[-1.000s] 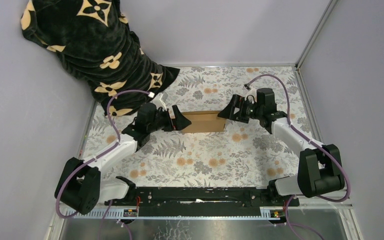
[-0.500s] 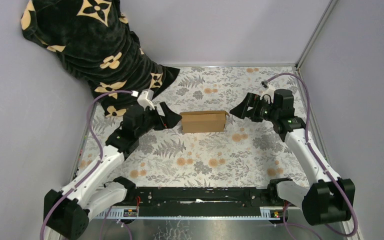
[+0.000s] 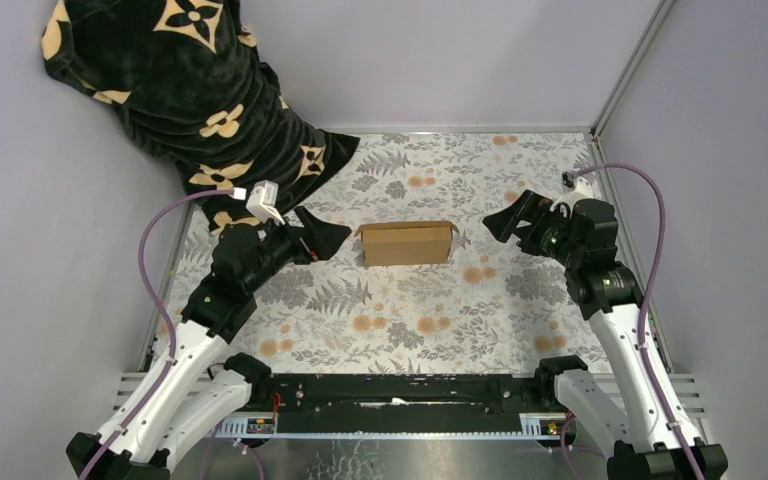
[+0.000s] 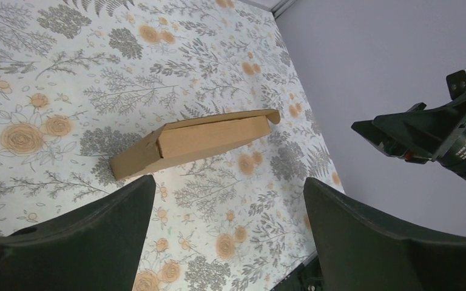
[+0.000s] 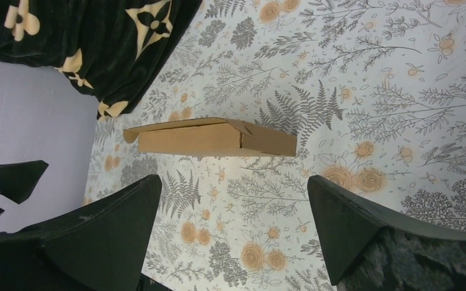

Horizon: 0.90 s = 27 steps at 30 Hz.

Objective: Fold the paper box

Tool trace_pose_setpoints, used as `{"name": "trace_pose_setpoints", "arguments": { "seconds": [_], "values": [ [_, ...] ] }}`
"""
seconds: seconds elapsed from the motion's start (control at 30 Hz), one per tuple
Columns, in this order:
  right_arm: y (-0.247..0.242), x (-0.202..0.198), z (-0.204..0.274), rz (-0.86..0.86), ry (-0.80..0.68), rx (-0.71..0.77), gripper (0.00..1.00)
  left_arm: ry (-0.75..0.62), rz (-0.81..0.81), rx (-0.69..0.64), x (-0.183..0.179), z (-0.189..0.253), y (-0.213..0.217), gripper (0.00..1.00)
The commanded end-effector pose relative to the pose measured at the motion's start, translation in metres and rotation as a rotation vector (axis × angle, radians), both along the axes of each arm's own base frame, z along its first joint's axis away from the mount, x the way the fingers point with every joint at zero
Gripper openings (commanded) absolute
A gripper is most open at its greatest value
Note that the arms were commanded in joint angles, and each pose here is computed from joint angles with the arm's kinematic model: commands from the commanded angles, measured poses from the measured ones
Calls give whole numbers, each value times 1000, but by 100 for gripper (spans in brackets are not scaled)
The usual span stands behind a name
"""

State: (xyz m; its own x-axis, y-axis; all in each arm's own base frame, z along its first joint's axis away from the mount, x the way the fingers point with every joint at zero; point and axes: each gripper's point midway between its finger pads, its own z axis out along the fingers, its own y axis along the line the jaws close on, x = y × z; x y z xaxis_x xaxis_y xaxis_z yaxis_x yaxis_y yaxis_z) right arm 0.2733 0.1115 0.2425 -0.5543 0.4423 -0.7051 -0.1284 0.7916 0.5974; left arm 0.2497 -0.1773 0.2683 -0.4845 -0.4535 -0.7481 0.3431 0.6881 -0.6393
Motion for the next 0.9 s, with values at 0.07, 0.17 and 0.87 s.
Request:
{"name": "trace_pose_setpoints", "arguments": {
  "seconds": [0.07, 0.17, 0.87],
  "values": [
    [2, -14, 39, -8, -100, 77, 100, 1, -91, -77, -15, 20, -12, 98],
    [3, -22, 59, -1, -177, 93, 100, -25, -122, -97, -19, 29, -16, 99],
    [-8, 28, 14, 115, -123, -281, 69, -176, 34, 175, 73, 4, -10, 92]
  ]
}}
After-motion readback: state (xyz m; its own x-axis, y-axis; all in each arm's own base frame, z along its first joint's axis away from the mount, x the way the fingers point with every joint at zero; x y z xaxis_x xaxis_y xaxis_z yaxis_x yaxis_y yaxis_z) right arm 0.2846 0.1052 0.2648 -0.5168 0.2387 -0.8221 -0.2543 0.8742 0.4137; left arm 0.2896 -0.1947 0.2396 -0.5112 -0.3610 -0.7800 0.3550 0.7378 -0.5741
